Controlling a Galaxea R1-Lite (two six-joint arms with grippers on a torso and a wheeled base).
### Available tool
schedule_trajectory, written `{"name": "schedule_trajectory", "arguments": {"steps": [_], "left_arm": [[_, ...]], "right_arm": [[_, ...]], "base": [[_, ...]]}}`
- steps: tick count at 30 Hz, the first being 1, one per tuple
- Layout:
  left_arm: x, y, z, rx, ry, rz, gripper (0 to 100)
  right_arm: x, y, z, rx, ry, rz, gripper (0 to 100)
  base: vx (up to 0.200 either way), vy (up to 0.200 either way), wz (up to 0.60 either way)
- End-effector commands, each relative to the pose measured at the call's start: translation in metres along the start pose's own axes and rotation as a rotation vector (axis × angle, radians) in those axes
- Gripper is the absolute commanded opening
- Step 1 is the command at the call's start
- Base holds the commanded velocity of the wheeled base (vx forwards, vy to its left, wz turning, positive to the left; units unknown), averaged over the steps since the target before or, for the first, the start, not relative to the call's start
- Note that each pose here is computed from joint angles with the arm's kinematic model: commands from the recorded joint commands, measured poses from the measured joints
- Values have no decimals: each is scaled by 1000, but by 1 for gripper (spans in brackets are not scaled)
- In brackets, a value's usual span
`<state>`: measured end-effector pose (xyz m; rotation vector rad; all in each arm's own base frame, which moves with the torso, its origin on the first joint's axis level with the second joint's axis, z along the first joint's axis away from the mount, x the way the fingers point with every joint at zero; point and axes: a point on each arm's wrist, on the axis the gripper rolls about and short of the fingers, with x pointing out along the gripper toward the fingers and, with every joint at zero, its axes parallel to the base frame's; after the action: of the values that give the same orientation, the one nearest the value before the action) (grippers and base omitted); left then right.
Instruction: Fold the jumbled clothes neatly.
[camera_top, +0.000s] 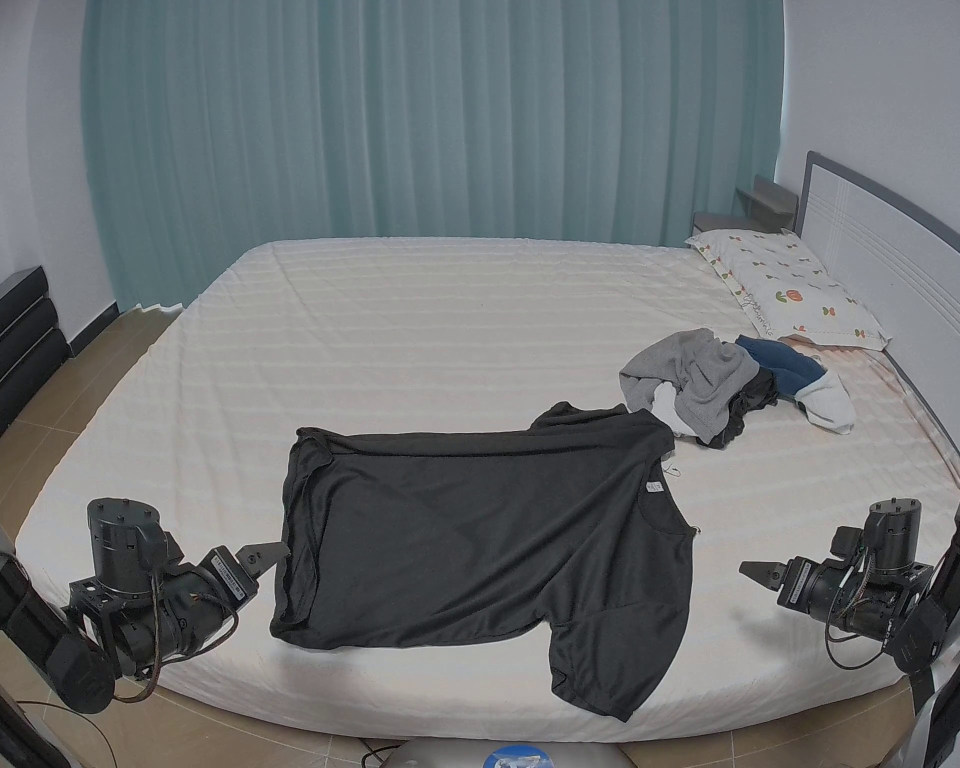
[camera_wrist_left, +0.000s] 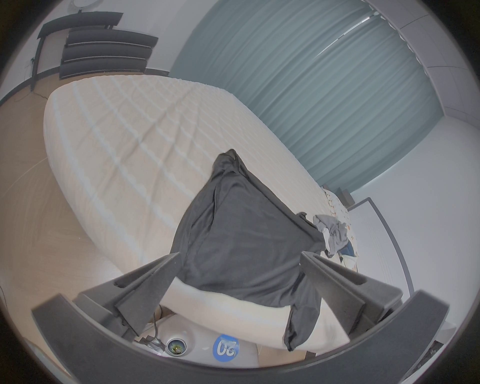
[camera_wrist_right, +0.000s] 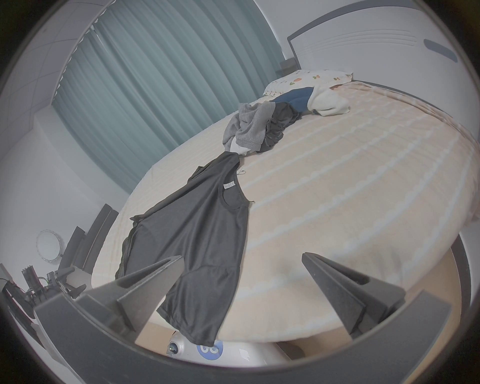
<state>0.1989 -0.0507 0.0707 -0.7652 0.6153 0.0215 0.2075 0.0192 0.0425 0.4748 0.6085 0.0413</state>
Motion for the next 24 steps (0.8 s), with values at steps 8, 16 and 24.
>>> {"name": "schedule_trajectory", "arguments": {"steps": [8,16,24], "left_arm": [[-2,3,-6,9,23,12,100],[15,7,-6,1,44,55,100],[26,7,-4,-4,39,55,100]], "right_arm": [[-9,3,4,-8,-31,15,100],[5,2,-1,-9,12,10,100],[39,2,-6,2,67,-1,100]], "base": [[-25,0,0],[0,0,0],[0,0,0]]}}
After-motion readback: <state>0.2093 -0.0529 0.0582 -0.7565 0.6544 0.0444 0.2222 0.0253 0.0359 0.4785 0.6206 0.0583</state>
